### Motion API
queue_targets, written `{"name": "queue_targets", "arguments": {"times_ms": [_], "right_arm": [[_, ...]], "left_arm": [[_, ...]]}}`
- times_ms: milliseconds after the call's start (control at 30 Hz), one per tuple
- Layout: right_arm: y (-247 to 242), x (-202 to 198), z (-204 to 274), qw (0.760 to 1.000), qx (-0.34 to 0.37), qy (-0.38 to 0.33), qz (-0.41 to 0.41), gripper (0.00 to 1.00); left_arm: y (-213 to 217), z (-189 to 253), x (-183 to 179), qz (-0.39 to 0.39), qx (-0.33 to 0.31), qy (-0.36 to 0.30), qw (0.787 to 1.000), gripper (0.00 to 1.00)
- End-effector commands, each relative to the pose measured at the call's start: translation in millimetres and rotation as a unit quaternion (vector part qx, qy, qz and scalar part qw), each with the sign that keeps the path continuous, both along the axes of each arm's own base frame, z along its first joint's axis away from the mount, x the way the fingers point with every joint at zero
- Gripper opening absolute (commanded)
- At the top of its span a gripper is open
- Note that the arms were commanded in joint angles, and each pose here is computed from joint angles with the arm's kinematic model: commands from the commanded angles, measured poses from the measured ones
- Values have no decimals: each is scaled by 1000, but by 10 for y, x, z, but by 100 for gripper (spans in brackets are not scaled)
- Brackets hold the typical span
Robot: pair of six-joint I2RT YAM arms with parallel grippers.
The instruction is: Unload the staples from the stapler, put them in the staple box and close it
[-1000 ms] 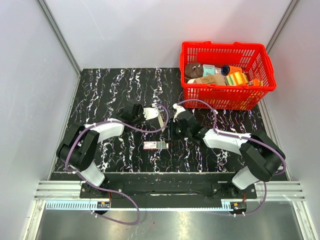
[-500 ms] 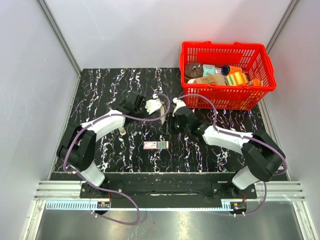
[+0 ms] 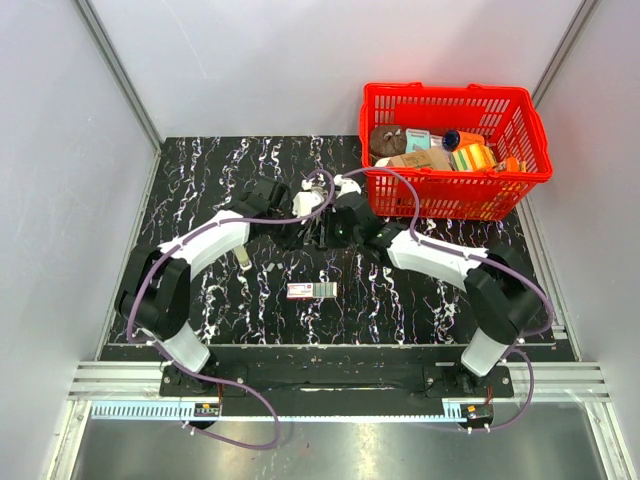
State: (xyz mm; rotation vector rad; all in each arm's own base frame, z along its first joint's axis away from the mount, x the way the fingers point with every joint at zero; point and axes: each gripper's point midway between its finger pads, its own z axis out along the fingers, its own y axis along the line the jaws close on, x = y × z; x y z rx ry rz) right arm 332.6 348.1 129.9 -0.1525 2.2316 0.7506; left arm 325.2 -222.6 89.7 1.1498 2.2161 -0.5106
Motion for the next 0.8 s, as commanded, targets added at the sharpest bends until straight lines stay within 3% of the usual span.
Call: {"name": "queue_targets", "arguments": {"times_ms": [0,200,433,767], "right_arm": [[-140,463,244,997,-17,-62,-47,0],[-187,719,151,994,-57,-77,-54,0],[-209,872,-197,989,-131,-52,-38,0],[-293,837,-548,974,-224,38,-20,0]], "left_arm": [[-183,220,-112,-46,-35,21,998,30],[-117,263,-170,-58,-41,44,996,43],[255,622,-45,-7,-89,32,996,45],[963,1060,-148,86,-76,-22,993,49]]}}
